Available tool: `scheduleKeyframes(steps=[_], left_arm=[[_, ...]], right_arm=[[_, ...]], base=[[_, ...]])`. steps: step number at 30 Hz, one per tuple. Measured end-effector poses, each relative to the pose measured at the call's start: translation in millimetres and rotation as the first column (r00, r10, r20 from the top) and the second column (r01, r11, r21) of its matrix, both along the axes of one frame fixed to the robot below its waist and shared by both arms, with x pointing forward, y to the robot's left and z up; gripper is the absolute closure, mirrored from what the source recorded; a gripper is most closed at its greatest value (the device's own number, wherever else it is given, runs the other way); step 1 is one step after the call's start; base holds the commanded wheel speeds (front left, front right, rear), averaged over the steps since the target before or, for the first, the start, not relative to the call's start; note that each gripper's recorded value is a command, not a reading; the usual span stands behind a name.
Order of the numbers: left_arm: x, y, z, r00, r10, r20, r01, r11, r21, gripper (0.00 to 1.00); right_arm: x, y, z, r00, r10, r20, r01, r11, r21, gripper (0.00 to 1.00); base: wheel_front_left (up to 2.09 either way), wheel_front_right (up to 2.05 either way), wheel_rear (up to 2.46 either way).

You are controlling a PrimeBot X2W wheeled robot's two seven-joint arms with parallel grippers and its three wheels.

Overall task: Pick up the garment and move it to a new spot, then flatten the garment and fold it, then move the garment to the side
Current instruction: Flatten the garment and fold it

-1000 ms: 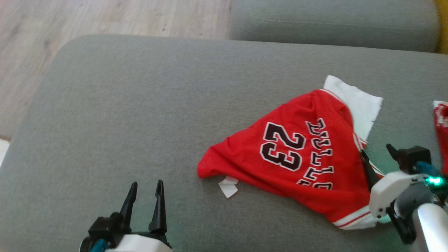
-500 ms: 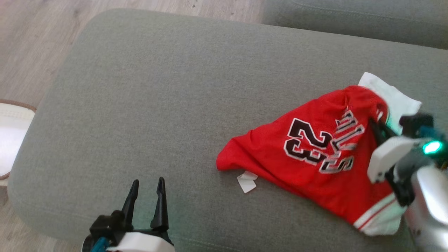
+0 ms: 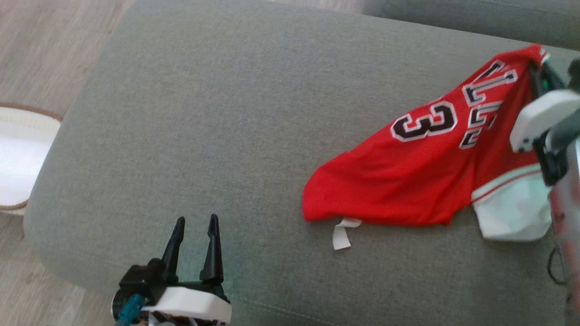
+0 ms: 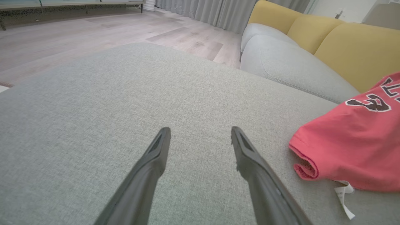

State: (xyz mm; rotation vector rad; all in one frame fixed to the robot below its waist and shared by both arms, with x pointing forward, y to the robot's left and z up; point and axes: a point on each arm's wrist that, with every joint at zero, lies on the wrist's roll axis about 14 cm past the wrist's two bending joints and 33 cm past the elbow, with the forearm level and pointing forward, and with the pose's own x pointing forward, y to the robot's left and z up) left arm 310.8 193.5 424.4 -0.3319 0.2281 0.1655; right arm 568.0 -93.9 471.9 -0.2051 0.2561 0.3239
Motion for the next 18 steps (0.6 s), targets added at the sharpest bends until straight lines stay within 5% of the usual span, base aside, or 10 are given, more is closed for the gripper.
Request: scheduleKeyframes(steps=[7, 8, 9, 18], left_arm=[[-1.8, 4.5, -2.5, 1.0, 0.021, -0.008, -0.021, 1.0, 0.001, 0.0], [-1.3, 5.7, -2.3, 1.0, 0.023, -0.007, -0.023, 1.0, 0.003, 0.0], [-1.3, 7.2, -2.8, 1.0, 0.028, -0.009, -0.028, 1.0, 0.005, 0.0], [2.7, 9.7, -1.5, 0.999, 0.035, -0.002, -0.035, 0.999, 0.014, 0.0]], right_arm=[[27.6, 25.7, 12.1, 0.999, 0.027, 0.045, -0.026, 0.999, -0.024, 1.0], [28.7, 26.6, 10.4, 0.998, 0.028, 0.05, -0.027, 0.999, -0.023, 0.69], [29.7, 26.8, 7.9, 0.998, 0.027, 0.052, -0.026, 0.999, -0.023, 0.0], [21.6, 36.3, 2.4, 0.997, 0.032, 0.065, -0.034, 0.999, 0.027, 0.0]], base=[[0.0, 0.0, 0.0], [0.0, 0.0, 0.0], [0.0, 0.0, 0.0], [0.0, 0.0, 0.0]])
